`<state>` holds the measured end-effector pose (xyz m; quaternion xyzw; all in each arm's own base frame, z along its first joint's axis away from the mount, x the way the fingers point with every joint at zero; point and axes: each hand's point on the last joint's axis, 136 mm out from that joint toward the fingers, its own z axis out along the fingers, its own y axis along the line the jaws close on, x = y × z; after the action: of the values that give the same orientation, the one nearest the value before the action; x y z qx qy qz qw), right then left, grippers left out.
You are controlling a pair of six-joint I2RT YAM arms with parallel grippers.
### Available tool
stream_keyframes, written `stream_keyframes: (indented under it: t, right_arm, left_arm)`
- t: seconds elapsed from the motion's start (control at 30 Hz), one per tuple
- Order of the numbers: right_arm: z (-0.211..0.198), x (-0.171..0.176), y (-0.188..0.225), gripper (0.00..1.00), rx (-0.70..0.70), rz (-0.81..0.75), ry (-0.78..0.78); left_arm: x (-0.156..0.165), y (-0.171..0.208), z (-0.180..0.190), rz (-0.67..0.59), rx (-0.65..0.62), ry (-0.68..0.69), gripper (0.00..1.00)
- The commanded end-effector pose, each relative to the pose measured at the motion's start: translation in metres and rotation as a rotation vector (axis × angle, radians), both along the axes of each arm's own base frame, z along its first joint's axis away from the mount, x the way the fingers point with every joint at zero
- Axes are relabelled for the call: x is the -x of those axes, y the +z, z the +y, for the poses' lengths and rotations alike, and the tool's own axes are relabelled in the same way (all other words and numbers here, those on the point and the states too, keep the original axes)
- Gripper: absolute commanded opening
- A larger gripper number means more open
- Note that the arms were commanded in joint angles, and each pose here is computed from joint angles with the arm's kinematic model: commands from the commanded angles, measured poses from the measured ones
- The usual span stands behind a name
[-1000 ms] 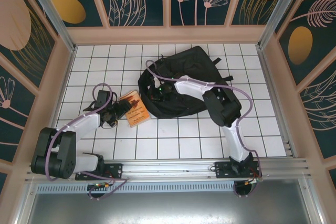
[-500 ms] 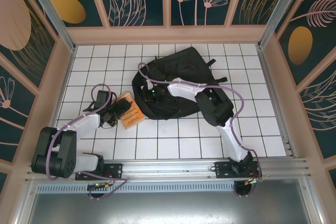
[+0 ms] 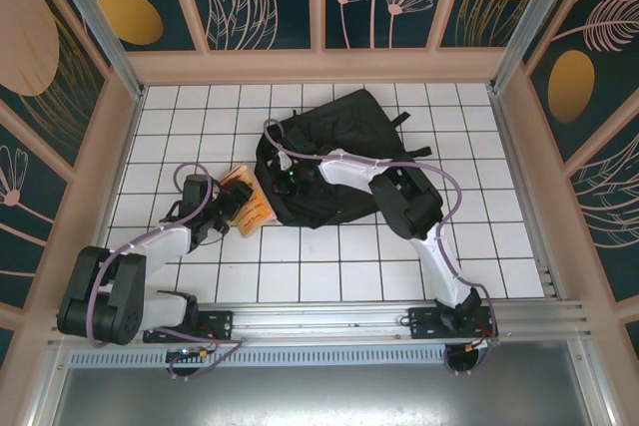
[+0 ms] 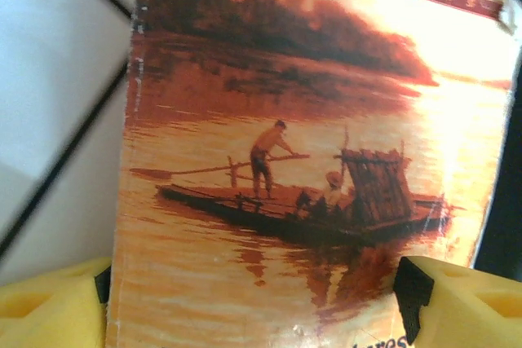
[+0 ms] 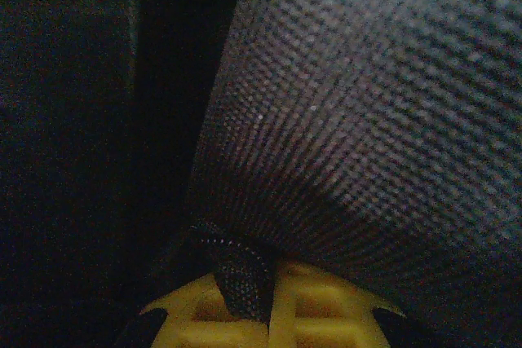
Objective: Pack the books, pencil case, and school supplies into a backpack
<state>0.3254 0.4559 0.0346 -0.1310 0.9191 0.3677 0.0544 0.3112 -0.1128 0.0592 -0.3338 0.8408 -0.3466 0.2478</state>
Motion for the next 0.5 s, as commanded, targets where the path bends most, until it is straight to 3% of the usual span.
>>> stream_keyframes:
  t: [0.0,0.13,0.47]
  right_arm:
    - [-0.003,0.053,-0.052,0.0,0.072,0.186,0.069]
    - [-0.001,0.053,-0.046,0.0,0.044,0.193,0.068]
    - [-0.002,0.046,-0.027,0.0,0.004,0.181,0.055]
  left_arm:
    - [-0.023,0.12,-0.049,-0.415,0.225,-0.176,0.85]
    - [-0.021,0.126,-0.05,-0.435,0.236,-0.175,0.86]
    - [-0.019,0.089,-0.05,-0.351,0.223,-0.176,0.8]
